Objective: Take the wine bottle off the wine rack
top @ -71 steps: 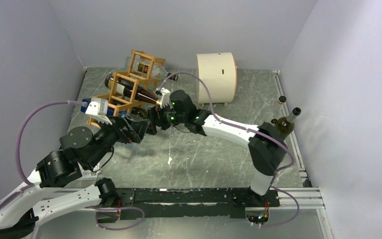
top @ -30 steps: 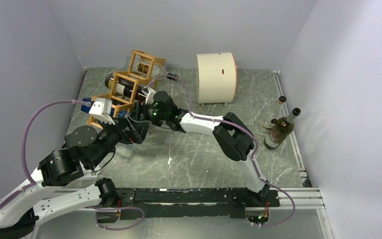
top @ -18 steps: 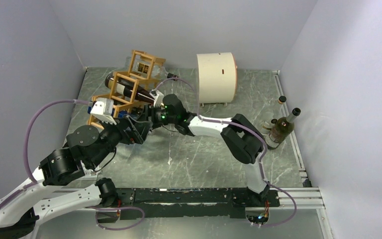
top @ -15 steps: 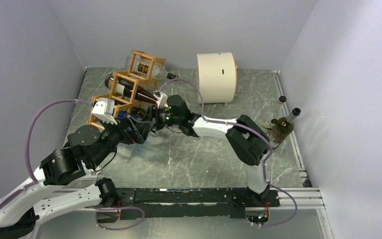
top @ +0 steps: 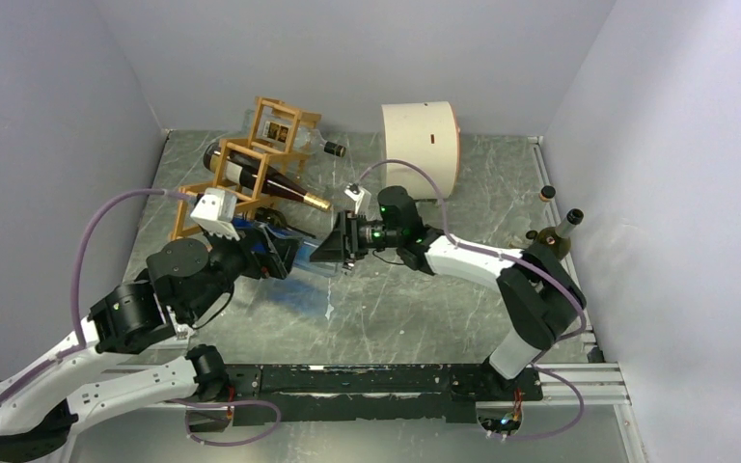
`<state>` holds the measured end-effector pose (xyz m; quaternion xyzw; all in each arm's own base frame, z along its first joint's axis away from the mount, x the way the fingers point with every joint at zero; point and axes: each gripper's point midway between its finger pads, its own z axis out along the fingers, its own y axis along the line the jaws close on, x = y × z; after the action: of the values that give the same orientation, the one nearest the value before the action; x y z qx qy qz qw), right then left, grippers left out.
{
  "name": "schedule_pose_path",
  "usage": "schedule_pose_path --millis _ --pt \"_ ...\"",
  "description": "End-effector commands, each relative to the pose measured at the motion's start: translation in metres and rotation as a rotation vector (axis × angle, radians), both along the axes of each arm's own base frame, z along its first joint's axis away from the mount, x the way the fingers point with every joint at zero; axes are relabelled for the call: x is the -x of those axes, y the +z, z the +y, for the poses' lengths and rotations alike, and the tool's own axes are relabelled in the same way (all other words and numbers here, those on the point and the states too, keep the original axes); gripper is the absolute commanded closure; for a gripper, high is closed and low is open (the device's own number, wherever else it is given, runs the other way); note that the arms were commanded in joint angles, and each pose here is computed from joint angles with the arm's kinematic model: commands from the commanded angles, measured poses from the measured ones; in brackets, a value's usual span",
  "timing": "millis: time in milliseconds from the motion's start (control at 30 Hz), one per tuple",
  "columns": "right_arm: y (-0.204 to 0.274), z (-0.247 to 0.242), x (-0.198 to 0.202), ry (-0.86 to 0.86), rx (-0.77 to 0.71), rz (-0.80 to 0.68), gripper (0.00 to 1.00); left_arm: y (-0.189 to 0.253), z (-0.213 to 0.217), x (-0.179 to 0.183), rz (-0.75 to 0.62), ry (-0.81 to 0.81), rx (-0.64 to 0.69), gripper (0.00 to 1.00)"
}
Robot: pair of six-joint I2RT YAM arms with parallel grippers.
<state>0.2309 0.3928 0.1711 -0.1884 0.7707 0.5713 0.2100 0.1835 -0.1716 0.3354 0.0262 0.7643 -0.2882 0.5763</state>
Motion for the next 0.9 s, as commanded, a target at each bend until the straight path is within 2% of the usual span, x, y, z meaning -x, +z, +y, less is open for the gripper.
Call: schedule_pose_path --millis 0,100,267,367,467,633,867 --pt "0.052 -0.017 0.014 0.082 -0.137 -0.07 1.0 0.0 -0.01 -0.004 -0.013 -0.025 -0.026 0.01" --pt "0.055 -0.033 0.017 0.08 -0.144 -0.04 1.0 -0.004 -0.016 -0.005 -0.008 -0.041 -0.044 0.01" --pt "0.041 -0.056 0.026 0.074 -0.059 0.004 1.0 -0.008 -0.025 -0.004 -0.016 -0.081 -0.068 0.01" --pt "0.034 -0.071 0.033 0.074 -0.026 0.037 1.0 -0.014 -0.035 -0.001 -0.05 -0.158 -0.114 0.01" --pt "0.028 -0.084 0.04 0.083 0.018 0.063 1.0 -0.027 -0.047 0.007 -0.114 -0.295 -0.238 0.01" --pt "0.022 -0.097 0.05 0.097 0.089 0.081 1.0 -0.068 -0.076 0.041 -0.188 -0.681 -0.454 0.01" --pt "0.023 -0.104 0.057 0.102 0.122 0.079 1.0 -0.131 -0.1 0.05 -0.241 -0.948 -0.645 0.01"
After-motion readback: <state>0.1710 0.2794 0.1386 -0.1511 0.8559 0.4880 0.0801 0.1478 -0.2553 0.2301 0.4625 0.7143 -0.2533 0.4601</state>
